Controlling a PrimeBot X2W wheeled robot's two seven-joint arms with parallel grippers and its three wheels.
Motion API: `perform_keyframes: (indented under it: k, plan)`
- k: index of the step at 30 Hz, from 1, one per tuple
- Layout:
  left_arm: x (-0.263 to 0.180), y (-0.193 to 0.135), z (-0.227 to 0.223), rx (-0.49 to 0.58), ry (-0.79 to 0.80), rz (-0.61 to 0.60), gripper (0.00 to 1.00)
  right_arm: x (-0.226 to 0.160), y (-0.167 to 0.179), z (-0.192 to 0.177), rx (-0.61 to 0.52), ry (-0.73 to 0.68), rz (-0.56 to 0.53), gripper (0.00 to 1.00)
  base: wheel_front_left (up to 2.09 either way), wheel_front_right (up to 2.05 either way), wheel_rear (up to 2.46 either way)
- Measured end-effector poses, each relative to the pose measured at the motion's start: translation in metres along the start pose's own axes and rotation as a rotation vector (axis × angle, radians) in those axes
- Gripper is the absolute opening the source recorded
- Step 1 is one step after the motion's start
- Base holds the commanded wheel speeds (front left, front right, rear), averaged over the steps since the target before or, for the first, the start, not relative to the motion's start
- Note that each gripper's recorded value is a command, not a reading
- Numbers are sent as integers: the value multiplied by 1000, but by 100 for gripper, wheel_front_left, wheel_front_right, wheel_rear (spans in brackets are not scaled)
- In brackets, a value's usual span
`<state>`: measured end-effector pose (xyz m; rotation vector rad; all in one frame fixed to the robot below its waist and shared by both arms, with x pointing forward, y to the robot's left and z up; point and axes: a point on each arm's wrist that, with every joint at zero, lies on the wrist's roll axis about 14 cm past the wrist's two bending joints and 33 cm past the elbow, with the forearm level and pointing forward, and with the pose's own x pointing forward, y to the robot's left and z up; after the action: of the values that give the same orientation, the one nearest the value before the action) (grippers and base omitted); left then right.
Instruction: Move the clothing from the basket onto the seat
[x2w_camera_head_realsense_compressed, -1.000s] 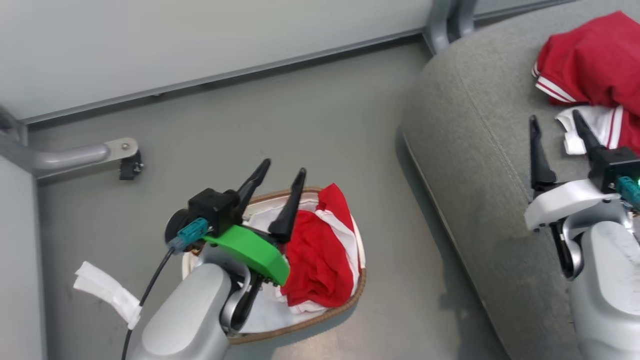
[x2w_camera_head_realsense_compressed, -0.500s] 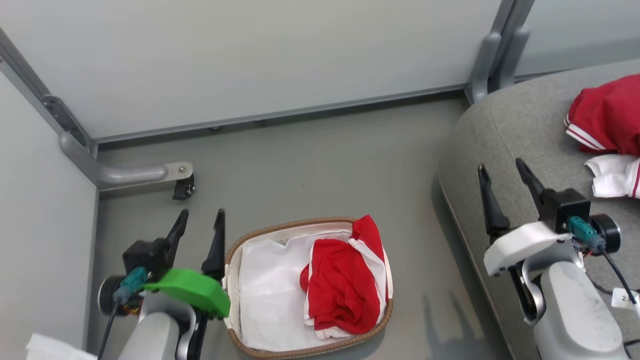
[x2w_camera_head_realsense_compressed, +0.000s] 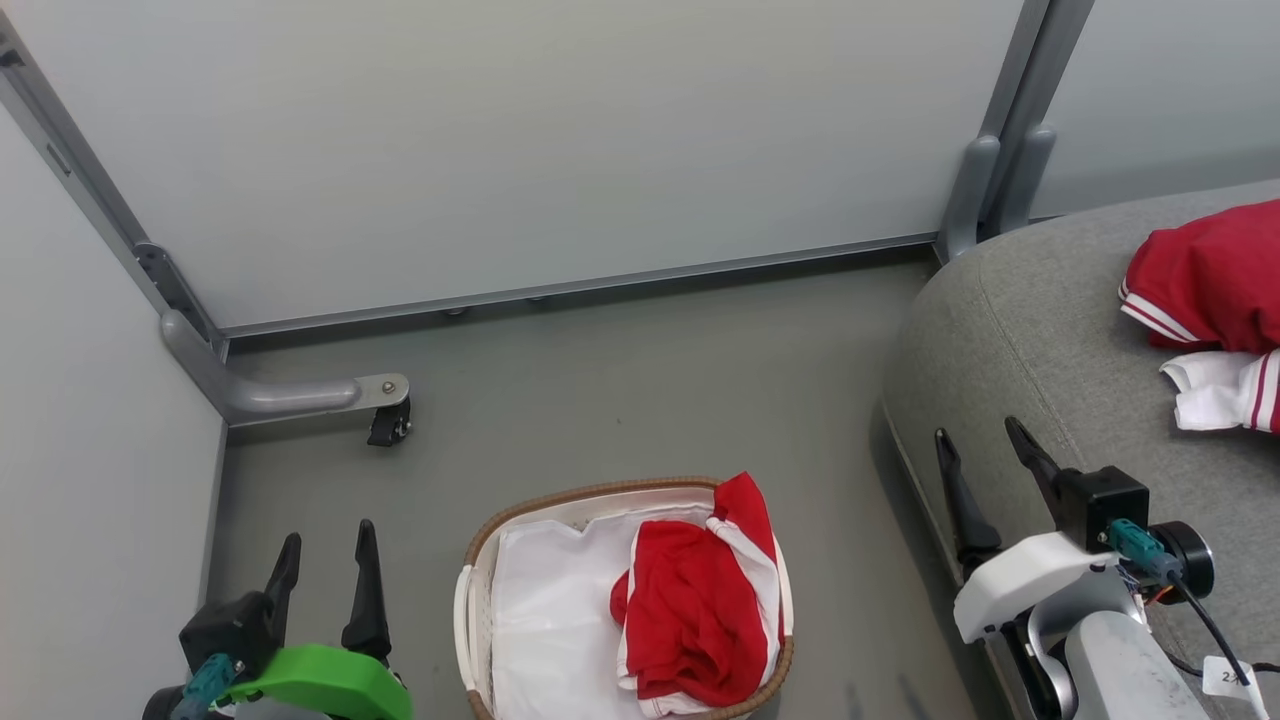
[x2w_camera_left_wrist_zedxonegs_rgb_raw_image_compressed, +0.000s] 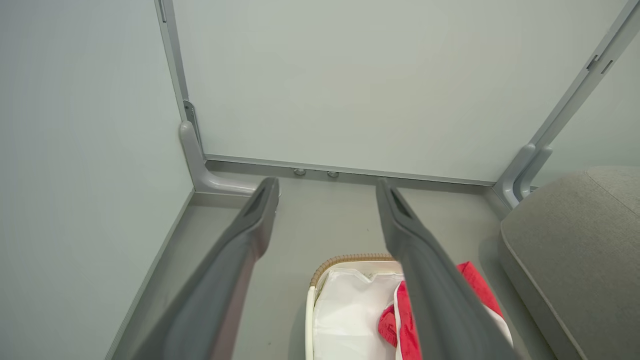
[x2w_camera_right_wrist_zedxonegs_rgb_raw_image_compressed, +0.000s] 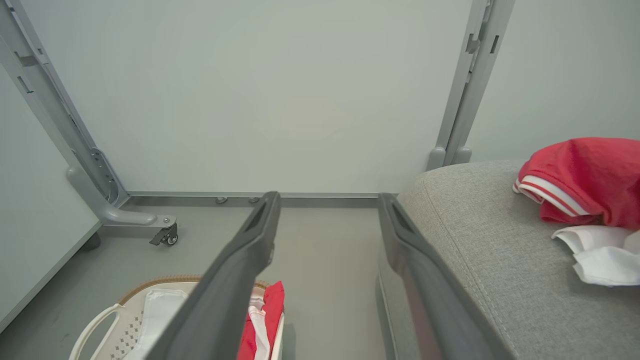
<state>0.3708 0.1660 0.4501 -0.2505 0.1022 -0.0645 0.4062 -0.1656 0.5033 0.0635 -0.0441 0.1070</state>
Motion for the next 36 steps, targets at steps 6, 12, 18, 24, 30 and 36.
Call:
perform_keyframes:
  k: [6, 12, 18, 24, 30, 36]
  plan:
    - [-9, 5, -1, -2, -3, 19, 100, -8, -1, -5, 2, 13, -5, 100, 0, 0, 0]
    - [-8, 1, -5, -14, 7, 9, 100, -10, -3, -9, 5, 24, -13, 100, 0, 0, 0]
    - [-1, -16, -13, -33, 34, -39, 100, -2, -1, -5, 8, 12, -3, 100, 0, 0, 0]
    - [37, -46, -6, -33, 19, -133, 100, 31, 6, 13, 3, -50, 30, 100, 0, 0, 0]
    - [77, -75, -21, -58, 58, -220, 100, 64, 9, 19, 11, -90, 55, 100, 0, 0, 0]
    - [108, -103, -54, -60, 133, -306, 100, 86, -2, 13, 30, -102, 41, 100, 0, 0, 0]
